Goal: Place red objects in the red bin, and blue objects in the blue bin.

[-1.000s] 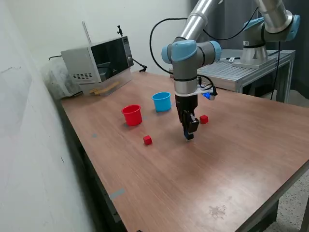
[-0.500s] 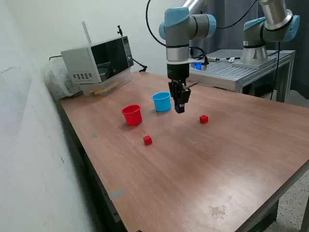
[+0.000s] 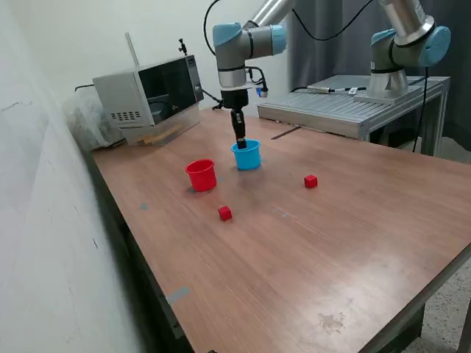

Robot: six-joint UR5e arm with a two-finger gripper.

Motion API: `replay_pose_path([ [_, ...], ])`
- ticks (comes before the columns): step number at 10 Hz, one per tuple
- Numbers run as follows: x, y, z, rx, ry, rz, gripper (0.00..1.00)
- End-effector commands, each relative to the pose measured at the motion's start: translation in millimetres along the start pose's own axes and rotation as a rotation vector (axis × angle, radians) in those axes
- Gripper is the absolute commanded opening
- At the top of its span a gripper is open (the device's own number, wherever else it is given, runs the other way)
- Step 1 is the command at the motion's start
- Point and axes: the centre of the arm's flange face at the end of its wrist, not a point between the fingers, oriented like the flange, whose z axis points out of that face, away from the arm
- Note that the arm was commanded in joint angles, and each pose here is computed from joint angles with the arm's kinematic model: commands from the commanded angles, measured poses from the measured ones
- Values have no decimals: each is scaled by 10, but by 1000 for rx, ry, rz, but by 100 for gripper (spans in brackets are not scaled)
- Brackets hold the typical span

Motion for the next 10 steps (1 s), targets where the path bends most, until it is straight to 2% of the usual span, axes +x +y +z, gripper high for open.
replay_pose_path([
  [1,-459,96,135,30,-14,52,0],
  [8,-754,-139,51,49,-34,72,0],
  [9,-758,-166,80,56,-36,72,100],
  [10,-762,-193,91,61,-37,72,100],
])
